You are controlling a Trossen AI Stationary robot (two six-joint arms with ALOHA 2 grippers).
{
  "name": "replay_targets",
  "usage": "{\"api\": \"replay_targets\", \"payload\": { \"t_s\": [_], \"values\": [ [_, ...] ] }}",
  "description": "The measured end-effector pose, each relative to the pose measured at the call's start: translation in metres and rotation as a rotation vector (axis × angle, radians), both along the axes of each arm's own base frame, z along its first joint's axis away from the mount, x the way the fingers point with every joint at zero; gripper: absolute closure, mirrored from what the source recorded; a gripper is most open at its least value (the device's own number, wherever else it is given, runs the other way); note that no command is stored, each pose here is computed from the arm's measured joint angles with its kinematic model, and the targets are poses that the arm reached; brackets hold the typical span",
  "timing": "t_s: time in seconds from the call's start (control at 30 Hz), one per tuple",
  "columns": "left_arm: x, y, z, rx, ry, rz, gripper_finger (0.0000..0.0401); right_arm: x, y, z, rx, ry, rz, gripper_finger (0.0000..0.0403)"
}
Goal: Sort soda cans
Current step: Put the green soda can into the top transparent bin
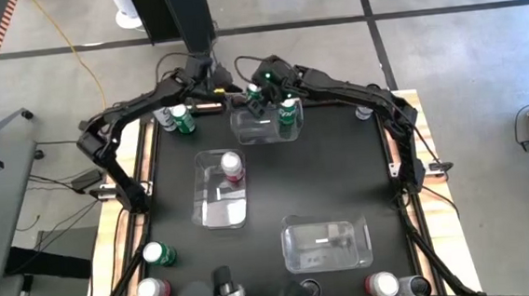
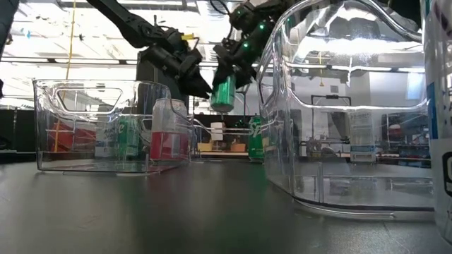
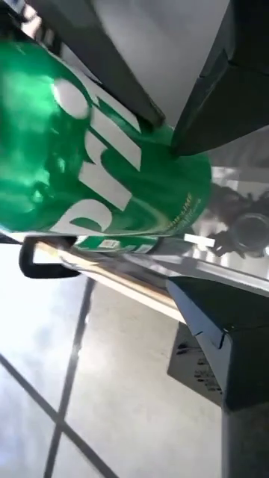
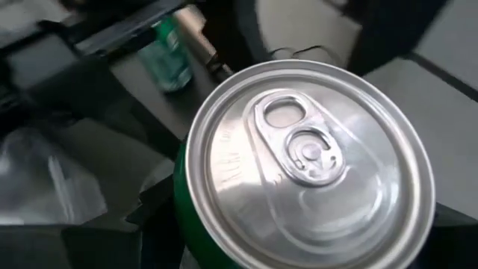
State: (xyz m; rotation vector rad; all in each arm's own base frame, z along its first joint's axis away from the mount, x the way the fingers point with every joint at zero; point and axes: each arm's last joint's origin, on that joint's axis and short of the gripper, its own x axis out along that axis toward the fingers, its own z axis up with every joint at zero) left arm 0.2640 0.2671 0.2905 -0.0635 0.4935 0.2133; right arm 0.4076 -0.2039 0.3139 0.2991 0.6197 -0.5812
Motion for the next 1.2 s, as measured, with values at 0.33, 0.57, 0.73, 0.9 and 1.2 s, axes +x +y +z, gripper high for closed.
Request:
{"api": "replay_targets", "payload": {
  "t_s": [0.33, 0.57, 0.73, 0.9, 1.2],
  "values": [
    [-0.035, -0.003, 0.047, 0.006, -0.185, -0.05, 0.0124, 0.022, 0.04, 0.006, -0.03, -0.125, -0.212, 0.0088],
    [-0.049, -0.014, 0.069, 0.023, -0.243, -0.074, 0.0124, 0.04, 0.05, -0.017, -0.027, -0.139, -0.326, 0.0088],
    [-0.056, -0.02, 0.078, 0.044, -0.251, -0.072, 0.0124, 0.05, 0.035, -0.049, 0.006, -0.151, -0.448, 0.0088],
    [-0.067, -0.023, 0.084, 0.047, -0.251, -0.066, 0.0124, 0.05, 0.022, -0.063, 0.045, -0.15, -0.503, 0.0088],
    [-0.083, -0.022, 0.089, 0.057, -0.246, -0.034, 0.0124, 0.05, 0.013, -0.079, 0.053, -0.103, -0.526, 0.0088]
  ]
}}
